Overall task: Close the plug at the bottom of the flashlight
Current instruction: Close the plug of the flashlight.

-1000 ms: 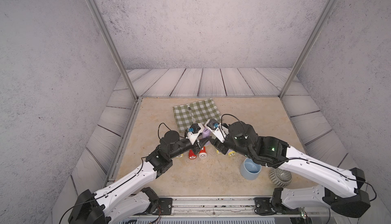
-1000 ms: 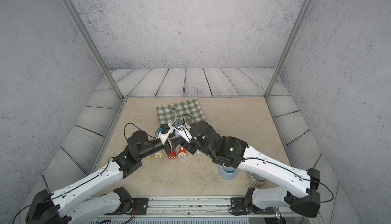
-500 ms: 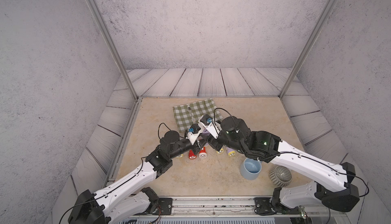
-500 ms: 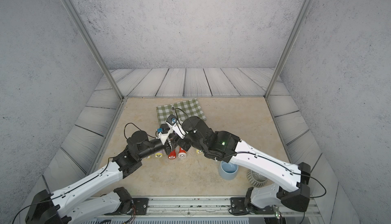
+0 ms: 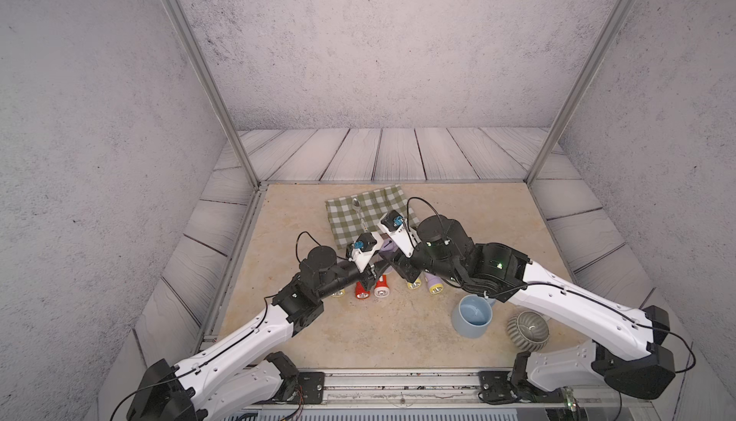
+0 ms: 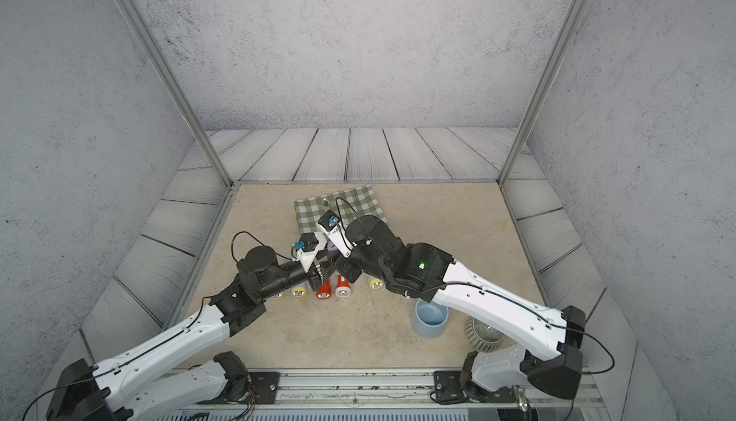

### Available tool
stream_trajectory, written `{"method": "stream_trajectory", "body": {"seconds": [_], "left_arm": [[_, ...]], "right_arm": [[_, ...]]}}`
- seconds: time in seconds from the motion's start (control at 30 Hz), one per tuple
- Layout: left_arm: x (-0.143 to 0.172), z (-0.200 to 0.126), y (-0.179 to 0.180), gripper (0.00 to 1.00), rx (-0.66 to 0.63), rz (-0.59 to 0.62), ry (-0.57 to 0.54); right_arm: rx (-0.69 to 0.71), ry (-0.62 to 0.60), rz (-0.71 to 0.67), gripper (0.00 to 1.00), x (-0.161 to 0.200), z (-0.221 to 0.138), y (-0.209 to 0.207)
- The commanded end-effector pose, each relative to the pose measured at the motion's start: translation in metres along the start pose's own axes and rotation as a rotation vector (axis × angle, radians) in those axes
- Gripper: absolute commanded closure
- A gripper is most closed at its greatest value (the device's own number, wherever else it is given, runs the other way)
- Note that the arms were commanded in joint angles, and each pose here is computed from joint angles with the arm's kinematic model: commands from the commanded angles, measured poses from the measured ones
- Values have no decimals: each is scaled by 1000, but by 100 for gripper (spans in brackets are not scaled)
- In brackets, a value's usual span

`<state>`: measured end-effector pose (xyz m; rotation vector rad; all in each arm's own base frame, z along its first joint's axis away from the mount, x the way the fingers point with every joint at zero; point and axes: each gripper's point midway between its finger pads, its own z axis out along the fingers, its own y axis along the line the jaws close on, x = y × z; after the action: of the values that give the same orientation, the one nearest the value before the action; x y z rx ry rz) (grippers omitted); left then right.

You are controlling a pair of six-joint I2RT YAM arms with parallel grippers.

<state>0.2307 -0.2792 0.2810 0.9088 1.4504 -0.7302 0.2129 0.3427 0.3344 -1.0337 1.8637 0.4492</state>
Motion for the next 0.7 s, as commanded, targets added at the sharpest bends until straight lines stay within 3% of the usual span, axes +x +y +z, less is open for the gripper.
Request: {"method": "stream_trajectory", "body": {"seconds": [0.0,0.2,0.67], "left_arm": [[-9,0,0,100,1,19,-28],[-7,1,0,100,-2,14,-20],[-5,6,0,100,7,8,-12]], "right_arm": [[-27,-5,17,47,-3,-2,3],[-41,5,15,55,-1,3,6],[-85,62,9,62,14,16,16]]}}
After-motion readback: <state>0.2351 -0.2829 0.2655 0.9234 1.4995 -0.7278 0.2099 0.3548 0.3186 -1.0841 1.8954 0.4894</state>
